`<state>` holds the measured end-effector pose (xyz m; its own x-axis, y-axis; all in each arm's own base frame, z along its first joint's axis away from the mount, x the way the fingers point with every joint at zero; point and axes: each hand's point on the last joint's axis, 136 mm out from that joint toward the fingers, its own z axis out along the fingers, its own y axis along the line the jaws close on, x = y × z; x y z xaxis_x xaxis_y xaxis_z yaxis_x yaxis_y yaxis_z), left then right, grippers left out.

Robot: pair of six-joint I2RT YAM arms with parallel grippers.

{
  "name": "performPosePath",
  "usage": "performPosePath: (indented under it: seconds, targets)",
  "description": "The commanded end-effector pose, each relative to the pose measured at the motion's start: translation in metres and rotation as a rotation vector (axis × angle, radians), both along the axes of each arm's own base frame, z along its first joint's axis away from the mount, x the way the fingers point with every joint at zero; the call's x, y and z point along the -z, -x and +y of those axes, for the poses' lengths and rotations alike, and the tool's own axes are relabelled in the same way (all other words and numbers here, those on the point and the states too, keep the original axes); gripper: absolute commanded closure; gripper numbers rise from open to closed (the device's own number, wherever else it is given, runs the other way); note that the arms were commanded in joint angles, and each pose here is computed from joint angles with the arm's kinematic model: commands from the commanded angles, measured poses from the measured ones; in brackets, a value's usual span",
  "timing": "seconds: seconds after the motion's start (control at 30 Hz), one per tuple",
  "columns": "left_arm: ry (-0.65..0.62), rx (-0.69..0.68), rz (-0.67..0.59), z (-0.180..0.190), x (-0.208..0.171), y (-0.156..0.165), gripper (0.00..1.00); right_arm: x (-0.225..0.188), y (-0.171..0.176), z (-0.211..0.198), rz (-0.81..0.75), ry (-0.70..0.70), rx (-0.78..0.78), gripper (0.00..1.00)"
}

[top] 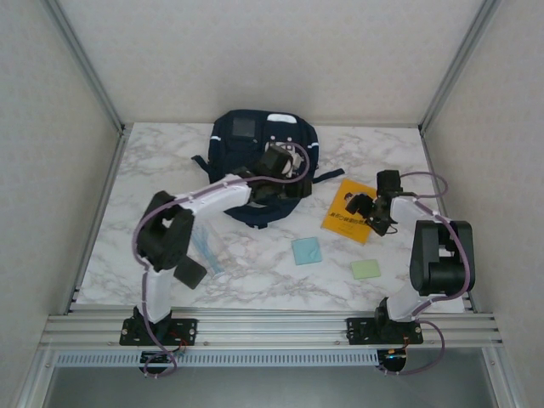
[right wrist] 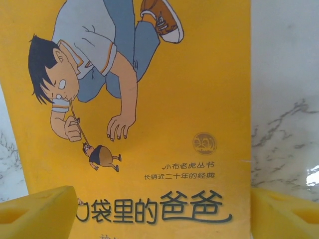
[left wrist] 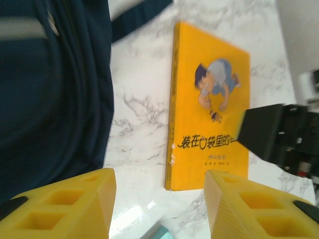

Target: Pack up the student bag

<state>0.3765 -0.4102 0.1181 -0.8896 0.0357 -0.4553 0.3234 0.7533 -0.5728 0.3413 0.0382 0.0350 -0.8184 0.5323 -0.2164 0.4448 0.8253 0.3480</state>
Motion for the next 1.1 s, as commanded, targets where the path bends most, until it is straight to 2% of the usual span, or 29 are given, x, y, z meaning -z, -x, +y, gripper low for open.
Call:
performPosePath:
  seconds: [0.0,0.2,0.33,0.43,0.63,0.9,0.97,1.03,1.07]
  targets:
    - [0.044,0.010,0.062,-0.024,0.013,0.003,0.52,-0.001,-0.003,0.010,-0.034,-0.056,-0.025,0.20]
    - [0.038,0.034,0.163,-0.044,0.055,0.015,0.57,0.000,-0.003,0.011,-0.061,-0.066,-0.029,0.27]
    - [-0.007,0.070,0.191,-0.054,0.074,0.025,0.58,-0.003,-0.006,0.021,-0.097,-0.140,-0.037,0.45]
    - [-0.032,0.090,0.212,-0.058,0.087,0.032,0.60,-0.025,-0.010,0.030,-0.174,-0.201,-0.052,0.50]
    - [-0.054,0.108,0.236,-0.061,0.098,0.039,0.67,-0.062,-0.021,0.043,-0.266,-0.280,-0.094,0.59]
    - [-0.058,0.114,0.229,-0.062,0.094,0.038,0.68,-0.042,-0.020,0.045,-0.223,-0.298,-0.082,0.71]
    - [-0.059,0.114,0.230,-0.062,0.094,0.038,0.68,-0.042,-0.019,0.044,-0.221,-0.290,-0.078,0.81]
    - [-0.052,0.109,0.229,-0.061,0.090,0.036,0.67,-0.047,-0.018,0.040,-0.223,-0.266,-0.072,1.00]
    - [-0.043,0.107,0.227,-0.061,0.086,0.035,0.67,-0.051,-0.018,0.039,-0.226,-0.255,-0.074,1.00]
